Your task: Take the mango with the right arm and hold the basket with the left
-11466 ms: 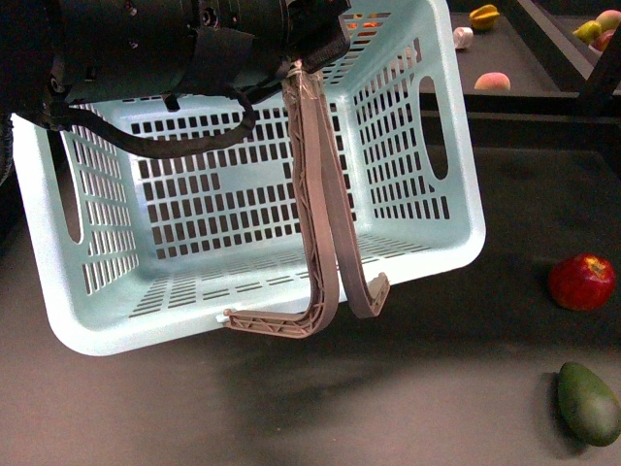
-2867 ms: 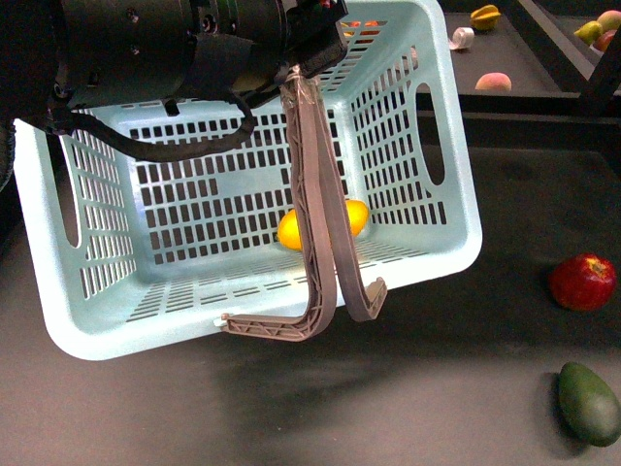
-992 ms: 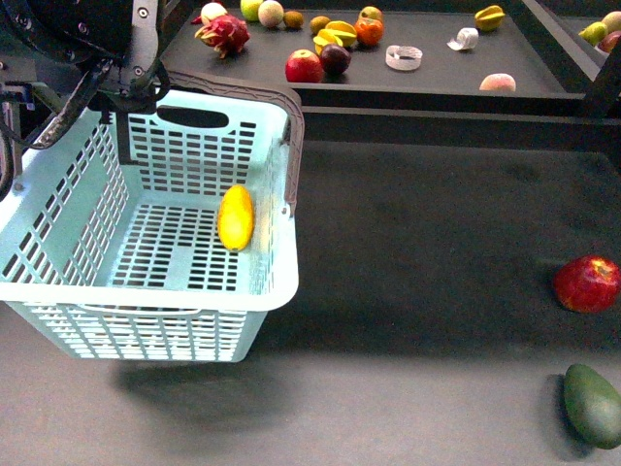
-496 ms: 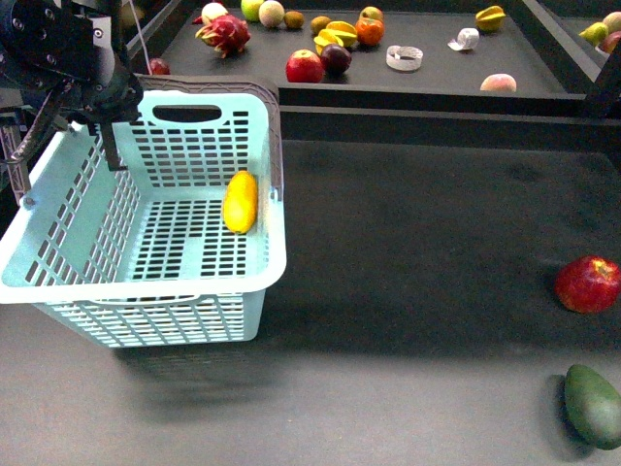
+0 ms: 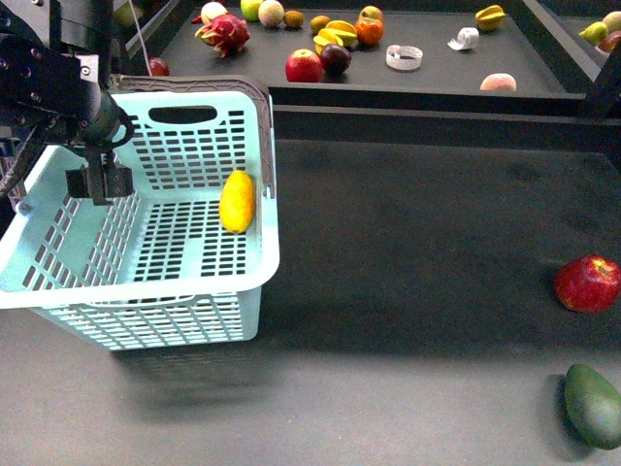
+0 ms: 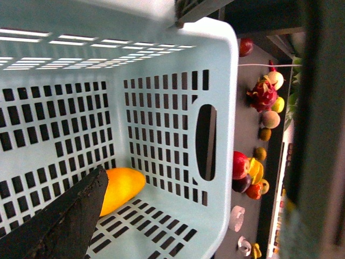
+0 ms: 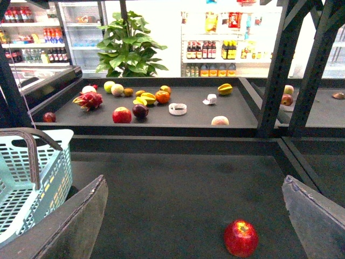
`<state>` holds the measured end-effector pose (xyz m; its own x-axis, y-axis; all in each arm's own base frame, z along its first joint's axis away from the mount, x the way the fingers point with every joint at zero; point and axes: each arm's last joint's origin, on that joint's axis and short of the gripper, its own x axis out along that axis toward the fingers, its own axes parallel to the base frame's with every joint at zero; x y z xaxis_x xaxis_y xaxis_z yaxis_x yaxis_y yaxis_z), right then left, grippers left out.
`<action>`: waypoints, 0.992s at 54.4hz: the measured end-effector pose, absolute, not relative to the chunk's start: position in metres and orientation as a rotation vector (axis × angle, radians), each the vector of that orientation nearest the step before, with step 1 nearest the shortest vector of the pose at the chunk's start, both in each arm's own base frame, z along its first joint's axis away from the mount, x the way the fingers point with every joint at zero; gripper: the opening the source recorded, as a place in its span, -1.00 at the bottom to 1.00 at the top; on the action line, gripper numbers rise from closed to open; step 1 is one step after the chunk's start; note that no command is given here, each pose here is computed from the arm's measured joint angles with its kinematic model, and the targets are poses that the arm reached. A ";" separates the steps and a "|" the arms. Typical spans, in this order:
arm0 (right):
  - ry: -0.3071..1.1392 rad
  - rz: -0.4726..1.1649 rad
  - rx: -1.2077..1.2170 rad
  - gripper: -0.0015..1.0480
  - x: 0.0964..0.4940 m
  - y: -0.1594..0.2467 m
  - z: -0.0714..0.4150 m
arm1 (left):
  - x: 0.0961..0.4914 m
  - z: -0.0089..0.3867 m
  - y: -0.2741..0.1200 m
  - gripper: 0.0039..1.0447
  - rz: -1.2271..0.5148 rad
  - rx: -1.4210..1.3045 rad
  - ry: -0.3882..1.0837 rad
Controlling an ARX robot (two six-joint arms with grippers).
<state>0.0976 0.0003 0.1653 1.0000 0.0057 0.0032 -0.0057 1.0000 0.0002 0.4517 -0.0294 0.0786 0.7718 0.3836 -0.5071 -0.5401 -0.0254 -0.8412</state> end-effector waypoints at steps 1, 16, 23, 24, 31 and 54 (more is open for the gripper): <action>-0.003 0.006 0.000 0.84 0.098 0.000 0.165 | 0.451 0.082 -0.029 0.85 0.733 -1.419 0.130; -0.003 0.005 0.000 0.84 0.098 0.000 0.165 | 0.434 0.124 -0.036 0.85 0.659 -1.411 0.062; -0.003 0.005 0.000 0.84 0.098 0.000 0.165 | 0.408 0.132 -0.039 0.85 0.667 -1.355 0.077; -0.003 0.006 0.000 0.84 0.098 0.000 0.165 | 0.403 0.135 -0.039 0.85 0.667 -1.348 0.076; -0.003 0.005 0.000 0.84 0.098 0.000 0.165 | 0.370 0.153 -0.044 0.85 0.668 -1.286 0.066; -0.003 0.004 0.000 0.84 0.098 0.000 0.165 | 0.245 0.208 -0.071 0.85 0.689 -1.045 0.016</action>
<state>0.0976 0.0002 0.1653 1.0000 0.0042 0.0029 -0.0042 1.0000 0.0002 0.2447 -0.0711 0.2081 0.7918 0.5154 -0.3277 -0.5302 0.3136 -0.7878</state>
